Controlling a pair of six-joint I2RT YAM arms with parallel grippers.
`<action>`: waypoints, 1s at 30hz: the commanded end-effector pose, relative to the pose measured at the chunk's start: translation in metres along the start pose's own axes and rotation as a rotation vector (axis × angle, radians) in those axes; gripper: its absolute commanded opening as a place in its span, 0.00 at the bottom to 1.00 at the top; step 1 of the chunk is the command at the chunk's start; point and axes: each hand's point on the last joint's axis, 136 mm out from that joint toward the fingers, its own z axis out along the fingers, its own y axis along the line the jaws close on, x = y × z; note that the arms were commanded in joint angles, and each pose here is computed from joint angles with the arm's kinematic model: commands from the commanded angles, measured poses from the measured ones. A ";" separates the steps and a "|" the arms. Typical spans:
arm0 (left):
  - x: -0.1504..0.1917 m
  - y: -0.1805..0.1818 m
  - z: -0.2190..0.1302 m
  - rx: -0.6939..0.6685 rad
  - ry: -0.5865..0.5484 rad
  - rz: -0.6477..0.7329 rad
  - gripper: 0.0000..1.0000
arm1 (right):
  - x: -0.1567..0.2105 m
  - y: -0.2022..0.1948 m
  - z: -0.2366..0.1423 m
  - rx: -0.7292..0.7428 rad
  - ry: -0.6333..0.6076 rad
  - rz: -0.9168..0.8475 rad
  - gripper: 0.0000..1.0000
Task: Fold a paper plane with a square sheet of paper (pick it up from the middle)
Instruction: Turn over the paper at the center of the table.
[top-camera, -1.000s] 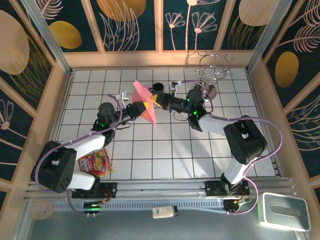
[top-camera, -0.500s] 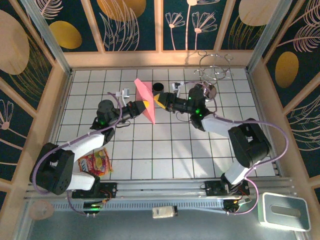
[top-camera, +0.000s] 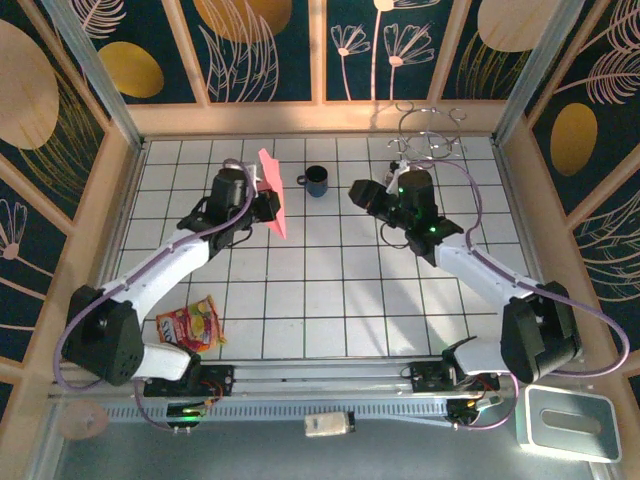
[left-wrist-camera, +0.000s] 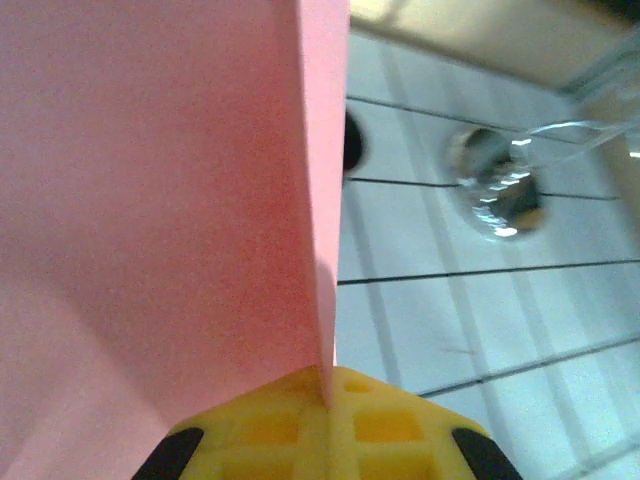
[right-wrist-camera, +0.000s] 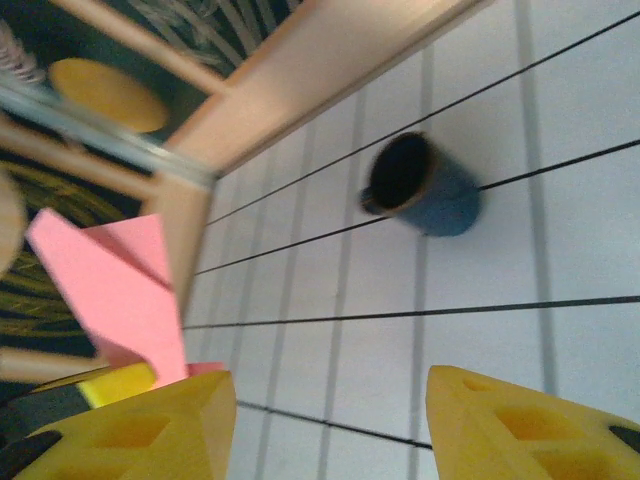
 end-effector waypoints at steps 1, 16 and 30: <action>0.023 0.056 -0.001 -0.403 0.099 0.195 0.06 | -0.016 -0.034 -0.018 0.198 -0.088 -0.059 0.54; 0.072 0.069 0.062 -0.904 0.194 0.606 0.04 | -0.024 -0.080 -0.053 0.366 -0.192 0.027 0.52; 0.117 0.059 0.107 -0.904 0.260 0.676 0.14 | -0.016 -0.092 -0.049 0.375 -0.163 0.062 0.52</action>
